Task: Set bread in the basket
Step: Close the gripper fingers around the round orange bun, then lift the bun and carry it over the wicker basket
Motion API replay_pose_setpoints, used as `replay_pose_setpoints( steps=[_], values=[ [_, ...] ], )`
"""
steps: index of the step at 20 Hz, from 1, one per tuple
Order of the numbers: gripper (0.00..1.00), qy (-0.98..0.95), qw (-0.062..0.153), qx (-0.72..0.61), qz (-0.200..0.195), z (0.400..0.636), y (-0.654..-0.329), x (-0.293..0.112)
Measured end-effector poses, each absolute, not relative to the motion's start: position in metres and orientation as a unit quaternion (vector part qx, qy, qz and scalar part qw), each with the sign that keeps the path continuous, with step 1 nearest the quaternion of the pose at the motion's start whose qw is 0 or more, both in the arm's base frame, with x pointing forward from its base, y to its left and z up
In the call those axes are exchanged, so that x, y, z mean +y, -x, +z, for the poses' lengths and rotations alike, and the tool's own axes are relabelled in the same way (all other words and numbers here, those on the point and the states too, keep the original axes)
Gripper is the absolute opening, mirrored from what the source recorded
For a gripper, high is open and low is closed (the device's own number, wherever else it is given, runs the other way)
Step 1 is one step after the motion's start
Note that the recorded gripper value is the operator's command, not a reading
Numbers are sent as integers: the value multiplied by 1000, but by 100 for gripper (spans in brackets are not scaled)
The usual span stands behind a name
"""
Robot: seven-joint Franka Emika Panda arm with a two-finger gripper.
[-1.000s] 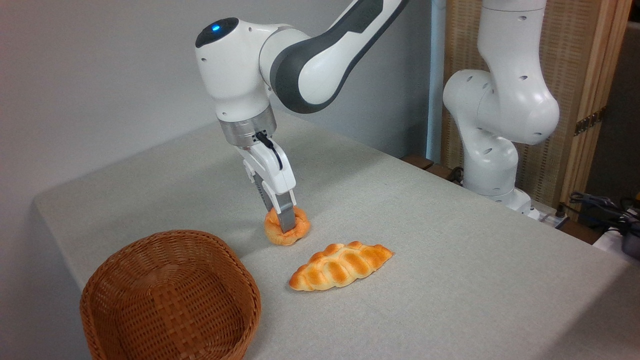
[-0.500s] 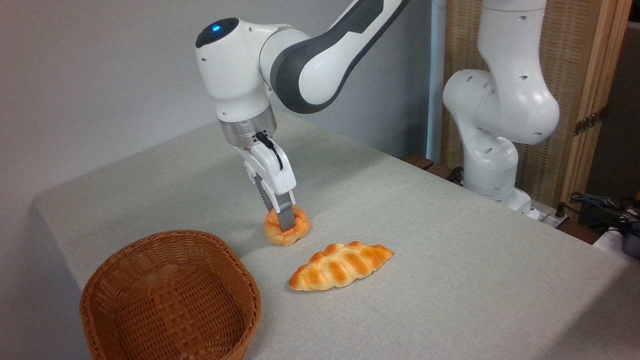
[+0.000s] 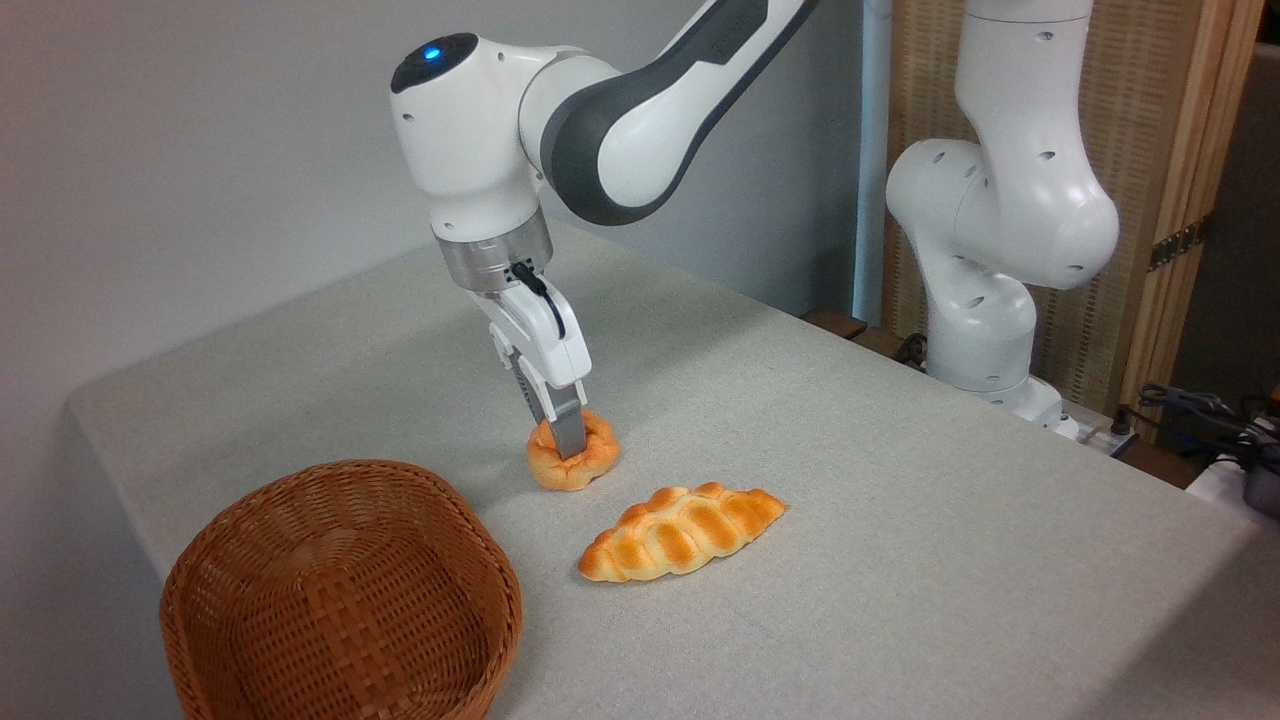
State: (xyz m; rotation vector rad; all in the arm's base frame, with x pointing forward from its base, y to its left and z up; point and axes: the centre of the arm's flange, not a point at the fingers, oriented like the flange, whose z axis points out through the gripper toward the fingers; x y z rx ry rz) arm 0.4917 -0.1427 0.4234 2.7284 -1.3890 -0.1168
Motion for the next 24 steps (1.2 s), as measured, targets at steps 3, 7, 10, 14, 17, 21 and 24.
replay_pose_setpoints(
  steps=[3, 7, 10, 14, 17, 21, 24],
  values=[
    [23, -890, 37, -453, -29, 437, -497, -143],
    [23, -890, 32, -454, -15, 459, -504, -145],
    [23, -886, 8, -464, -18, 474, -509, -141],
    [23, -882, -25, -470, -12, 510, -524, -137],
    [23, -888, -27, -460, -4, 530, -545, -127],
    [23, -897, -29, -440, 21, 547, -589, -110],
    [23, -901, -30, -431, 32, 548, -617, -102]
  ],
)
